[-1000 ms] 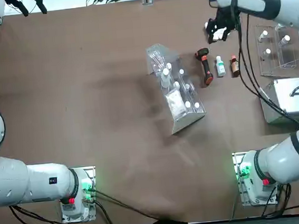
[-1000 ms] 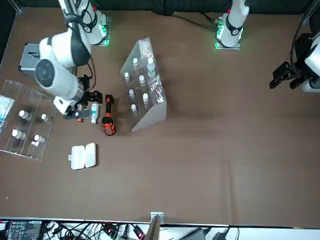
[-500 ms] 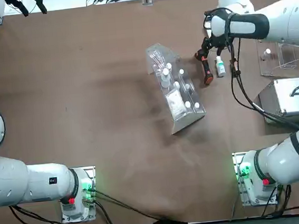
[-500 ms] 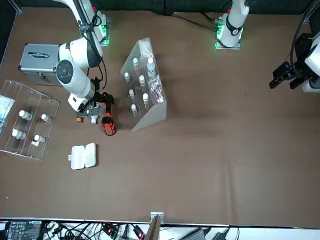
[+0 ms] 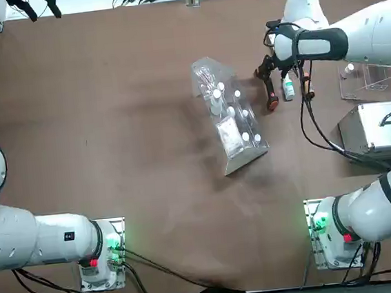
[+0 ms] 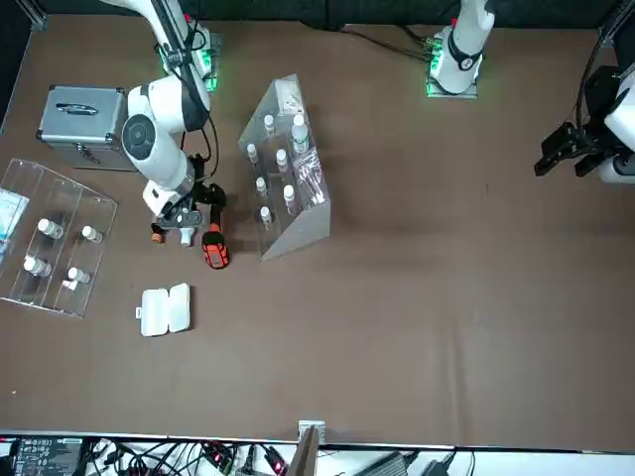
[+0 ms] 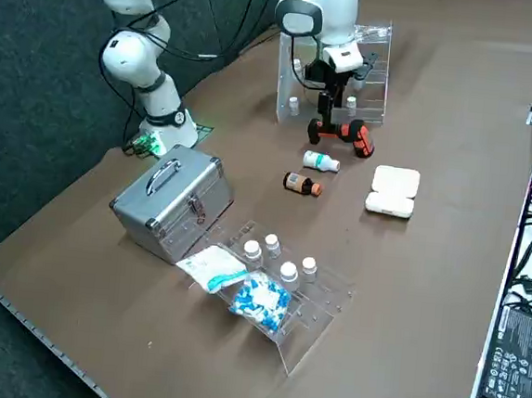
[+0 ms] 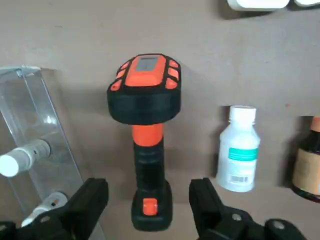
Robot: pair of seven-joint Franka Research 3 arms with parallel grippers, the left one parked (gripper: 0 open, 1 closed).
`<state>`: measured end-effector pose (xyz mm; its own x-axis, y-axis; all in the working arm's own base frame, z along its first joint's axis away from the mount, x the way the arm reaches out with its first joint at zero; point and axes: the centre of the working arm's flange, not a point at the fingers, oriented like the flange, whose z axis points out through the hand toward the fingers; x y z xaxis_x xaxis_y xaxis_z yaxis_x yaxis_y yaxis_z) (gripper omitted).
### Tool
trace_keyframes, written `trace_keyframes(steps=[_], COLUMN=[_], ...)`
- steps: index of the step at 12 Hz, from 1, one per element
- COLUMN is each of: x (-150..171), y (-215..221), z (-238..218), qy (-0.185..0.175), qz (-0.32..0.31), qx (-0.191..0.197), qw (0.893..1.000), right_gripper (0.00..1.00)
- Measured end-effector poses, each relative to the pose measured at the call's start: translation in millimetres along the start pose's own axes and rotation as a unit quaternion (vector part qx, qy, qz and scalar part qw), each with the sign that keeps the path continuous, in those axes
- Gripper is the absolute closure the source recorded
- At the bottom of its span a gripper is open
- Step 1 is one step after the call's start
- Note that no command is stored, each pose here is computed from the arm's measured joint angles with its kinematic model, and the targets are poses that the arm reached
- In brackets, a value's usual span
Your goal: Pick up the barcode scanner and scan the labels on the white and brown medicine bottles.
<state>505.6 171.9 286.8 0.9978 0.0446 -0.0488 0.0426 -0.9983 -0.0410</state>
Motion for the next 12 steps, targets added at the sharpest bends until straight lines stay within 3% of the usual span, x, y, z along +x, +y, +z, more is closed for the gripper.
trace_keyframes(steps=[4, 12], x=[-5, -5], y=[-9, -5], z=[23, 41], qy=[-0.006, -0.018], qz=[0.040, 0.051], qx=[-0.004, -0.010], qw=[0.999, 0.998], right_gripper=[0.00, 0.00])
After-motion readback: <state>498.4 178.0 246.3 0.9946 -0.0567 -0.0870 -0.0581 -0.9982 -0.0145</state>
